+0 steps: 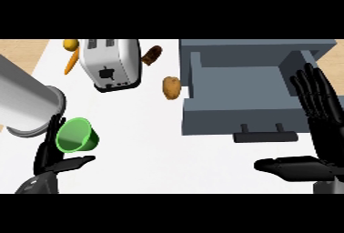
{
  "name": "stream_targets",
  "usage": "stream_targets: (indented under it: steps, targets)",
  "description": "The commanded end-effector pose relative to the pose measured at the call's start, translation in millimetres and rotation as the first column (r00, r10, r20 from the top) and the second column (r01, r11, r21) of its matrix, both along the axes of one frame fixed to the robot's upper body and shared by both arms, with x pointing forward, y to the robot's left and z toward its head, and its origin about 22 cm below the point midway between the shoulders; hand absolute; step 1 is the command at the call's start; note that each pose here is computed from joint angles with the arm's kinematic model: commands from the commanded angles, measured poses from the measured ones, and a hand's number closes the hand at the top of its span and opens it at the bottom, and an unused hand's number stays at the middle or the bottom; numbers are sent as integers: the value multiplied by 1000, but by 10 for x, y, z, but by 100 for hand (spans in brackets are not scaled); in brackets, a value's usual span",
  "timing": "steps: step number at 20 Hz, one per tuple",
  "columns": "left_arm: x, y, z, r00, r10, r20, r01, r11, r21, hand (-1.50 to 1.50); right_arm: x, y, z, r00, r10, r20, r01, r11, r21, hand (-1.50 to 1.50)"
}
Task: Pick up the cup, place it into the drawer and close the drawer
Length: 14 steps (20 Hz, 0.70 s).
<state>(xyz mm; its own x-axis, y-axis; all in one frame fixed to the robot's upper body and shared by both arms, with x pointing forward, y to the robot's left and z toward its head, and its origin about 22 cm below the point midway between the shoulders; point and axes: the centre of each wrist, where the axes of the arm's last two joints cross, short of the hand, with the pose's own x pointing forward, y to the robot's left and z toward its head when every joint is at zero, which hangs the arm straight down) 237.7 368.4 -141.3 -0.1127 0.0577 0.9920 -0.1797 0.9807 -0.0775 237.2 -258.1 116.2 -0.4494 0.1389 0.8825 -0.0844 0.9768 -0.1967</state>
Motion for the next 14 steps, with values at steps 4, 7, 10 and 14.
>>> stream_targets:
  steps: [4,7,10,14]
  targets:
    - [0,-130,-54,986,-106,128,123,984,-129,-150,-211,-40,-59,1000,-6,-19,6,1000,2,-150]
    - [88,-160,-13,981,-110,159,137,976,-170,-150,-18,-2,-23,1000,0,-12,0,1000,15,-150]
    - [150,-192,16,973,-147,175,183,960,-211,150,-58,-33,-112,1000,18,-16,-18,1000,6,-150]
    - [200,-286,21,956,-207,209,257,935,-246,150,39,11,124,1000,-1,0,1,1000,20,-150]
